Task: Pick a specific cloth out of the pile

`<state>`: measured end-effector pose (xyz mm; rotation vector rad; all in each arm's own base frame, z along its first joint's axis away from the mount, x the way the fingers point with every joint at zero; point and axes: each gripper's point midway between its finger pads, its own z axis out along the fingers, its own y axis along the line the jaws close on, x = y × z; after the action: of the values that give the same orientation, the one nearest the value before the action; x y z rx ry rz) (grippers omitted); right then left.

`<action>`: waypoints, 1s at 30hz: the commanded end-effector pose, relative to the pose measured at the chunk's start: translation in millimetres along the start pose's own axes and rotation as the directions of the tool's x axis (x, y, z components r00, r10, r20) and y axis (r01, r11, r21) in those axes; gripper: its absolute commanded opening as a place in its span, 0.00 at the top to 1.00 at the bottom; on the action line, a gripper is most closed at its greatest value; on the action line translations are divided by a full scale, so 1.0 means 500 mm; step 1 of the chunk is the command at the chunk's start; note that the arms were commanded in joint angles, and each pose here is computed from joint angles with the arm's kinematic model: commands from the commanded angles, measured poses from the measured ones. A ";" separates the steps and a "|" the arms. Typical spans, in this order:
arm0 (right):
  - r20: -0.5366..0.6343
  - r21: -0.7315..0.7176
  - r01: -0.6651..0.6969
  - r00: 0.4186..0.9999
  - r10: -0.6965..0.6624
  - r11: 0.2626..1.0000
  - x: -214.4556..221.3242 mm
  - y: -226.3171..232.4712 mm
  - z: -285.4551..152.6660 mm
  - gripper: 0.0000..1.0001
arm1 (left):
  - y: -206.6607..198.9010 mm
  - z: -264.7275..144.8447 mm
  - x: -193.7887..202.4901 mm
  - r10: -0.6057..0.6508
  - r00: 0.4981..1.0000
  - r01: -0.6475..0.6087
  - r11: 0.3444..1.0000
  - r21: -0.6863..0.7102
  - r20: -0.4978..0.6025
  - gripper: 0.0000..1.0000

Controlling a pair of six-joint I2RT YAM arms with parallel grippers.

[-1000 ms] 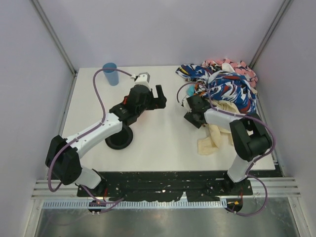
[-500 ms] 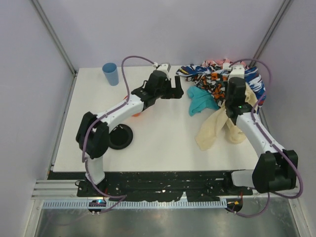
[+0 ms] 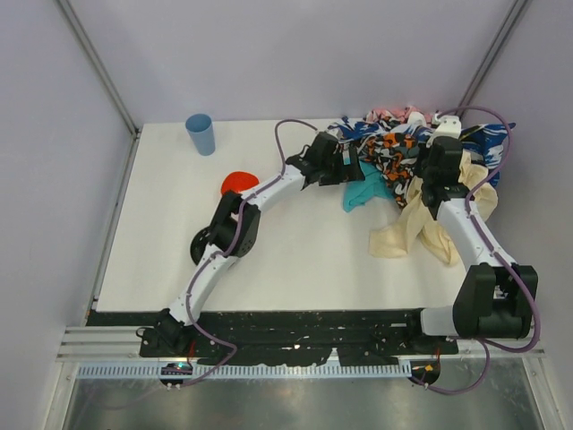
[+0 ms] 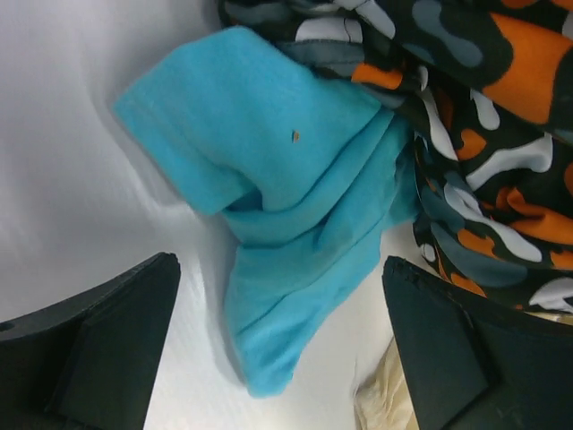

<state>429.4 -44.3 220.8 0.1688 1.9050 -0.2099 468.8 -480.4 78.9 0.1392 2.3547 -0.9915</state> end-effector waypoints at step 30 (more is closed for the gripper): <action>-0.027 -0.103 -0.146 0.989 0.144 0.984 0.037 0.030 -0.028 0.78 | -0.493 -0.728 -0.138 0.364 0.741 -0.599 0.737 0.312 0.564 1.00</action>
<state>409.4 -45.7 209.9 0.2443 1.9207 -0.1584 344.0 -464.0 246.3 0.5004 2.0893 -1.0814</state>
